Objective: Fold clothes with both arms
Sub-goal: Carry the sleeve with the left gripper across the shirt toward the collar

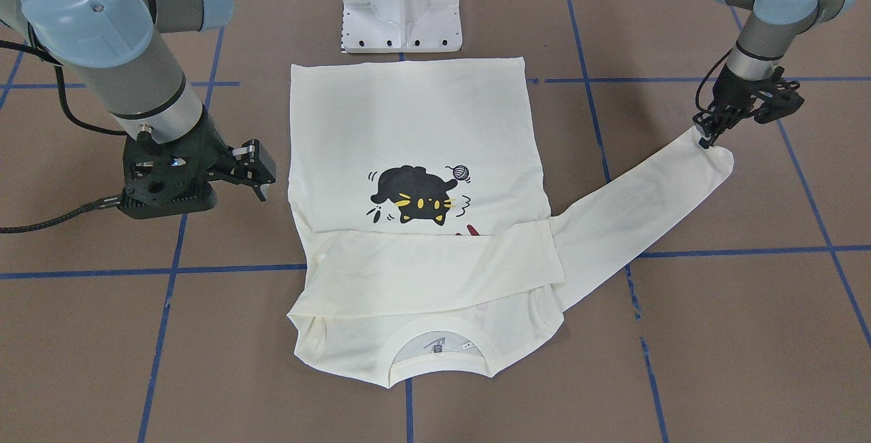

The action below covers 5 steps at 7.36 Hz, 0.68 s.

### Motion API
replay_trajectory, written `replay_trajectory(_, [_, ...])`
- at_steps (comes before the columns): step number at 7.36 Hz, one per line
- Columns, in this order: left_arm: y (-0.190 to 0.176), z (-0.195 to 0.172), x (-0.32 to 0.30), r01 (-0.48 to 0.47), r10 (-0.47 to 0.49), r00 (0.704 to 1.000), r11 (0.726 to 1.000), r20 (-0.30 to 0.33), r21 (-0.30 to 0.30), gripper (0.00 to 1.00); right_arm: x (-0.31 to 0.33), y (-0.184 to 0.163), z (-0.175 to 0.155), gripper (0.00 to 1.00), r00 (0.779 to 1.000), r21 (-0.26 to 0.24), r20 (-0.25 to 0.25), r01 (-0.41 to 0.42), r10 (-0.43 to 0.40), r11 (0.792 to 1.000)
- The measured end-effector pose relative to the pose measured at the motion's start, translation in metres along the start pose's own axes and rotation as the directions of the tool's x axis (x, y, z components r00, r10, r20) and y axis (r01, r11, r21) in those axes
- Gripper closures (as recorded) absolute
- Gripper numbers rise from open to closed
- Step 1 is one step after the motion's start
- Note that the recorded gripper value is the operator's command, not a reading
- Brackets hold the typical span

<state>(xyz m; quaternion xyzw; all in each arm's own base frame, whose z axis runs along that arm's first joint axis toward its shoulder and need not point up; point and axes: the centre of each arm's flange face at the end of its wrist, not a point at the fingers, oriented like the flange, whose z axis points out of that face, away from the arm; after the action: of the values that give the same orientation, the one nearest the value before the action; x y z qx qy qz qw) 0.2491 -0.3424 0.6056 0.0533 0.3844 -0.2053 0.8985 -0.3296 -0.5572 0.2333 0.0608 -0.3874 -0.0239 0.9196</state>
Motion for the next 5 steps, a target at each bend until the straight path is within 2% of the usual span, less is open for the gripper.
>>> replay_trajectory(1, [-0.003,-0.004,0.013,-0.005,0.005,1.000,1.000,-0.013,-0.020,1.00,0.014,0.011,0.002,0.00,1.000,-0.004,-0.005,-0.010,0.010,1.000])
replay_trajectory(3, [-0.034,-0.010,0.069,-0.020,0.020,0.999,1.000,-0.035,-0.002,1.00,0.047,0.035,0.009,0.00,0.999,-0.030,-0.034,-0.040,0.039,0.999])
replay_trajectory(5, [-0.089,-0.034,0.191,-0.026,0.027,0.999,0.999,-0.022,0.032,1.00,0.081,0.066,0.012,0.00,0.996,-0.053,-0.060,-0.061,0.058,0.997])
